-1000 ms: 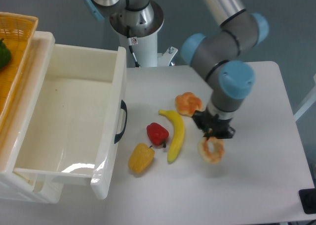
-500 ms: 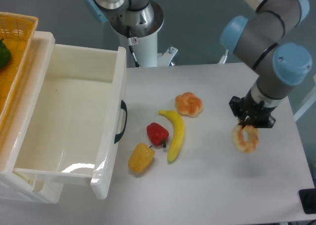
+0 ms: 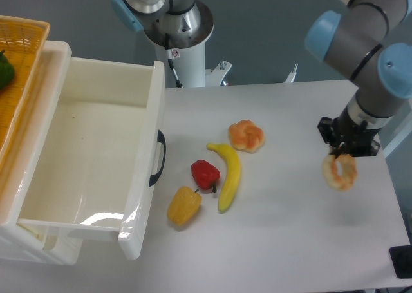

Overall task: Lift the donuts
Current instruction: 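Lift the held donut and carry it away from the banana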

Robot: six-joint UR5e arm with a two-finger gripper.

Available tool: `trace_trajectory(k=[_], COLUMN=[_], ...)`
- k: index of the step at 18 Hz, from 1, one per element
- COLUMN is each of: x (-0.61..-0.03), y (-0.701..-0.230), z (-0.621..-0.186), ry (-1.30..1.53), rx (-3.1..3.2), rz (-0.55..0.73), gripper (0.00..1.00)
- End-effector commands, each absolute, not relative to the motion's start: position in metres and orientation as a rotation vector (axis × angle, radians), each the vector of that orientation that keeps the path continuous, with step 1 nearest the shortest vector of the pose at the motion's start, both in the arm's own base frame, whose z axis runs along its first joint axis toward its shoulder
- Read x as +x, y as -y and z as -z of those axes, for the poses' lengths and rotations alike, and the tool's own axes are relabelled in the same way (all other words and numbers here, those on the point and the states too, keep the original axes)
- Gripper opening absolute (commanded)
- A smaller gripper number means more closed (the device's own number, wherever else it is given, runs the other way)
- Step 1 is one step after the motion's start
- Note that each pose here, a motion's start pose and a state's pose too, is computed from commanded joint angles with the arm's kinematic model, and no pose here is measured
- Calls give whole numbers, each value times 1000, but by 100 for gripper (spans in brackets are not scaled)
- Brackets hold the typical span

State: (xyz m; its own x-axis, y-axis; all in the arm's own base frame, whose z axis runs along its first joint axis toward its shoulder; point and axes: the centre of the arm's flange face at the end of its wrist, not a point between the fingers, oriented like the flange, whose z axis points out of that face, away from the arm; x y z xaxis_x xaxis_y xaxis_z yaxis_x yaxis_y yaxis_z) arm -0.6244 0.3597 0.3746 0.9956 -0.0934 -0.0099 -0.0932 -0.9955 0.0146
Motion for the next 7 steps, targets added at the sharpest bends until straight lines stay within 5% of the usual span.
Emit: trace_trajectory(k=[7], x=[-623], y=[-361], z=[-384], ry=[232], rx=[3117], rz=[47], gripper=[0])
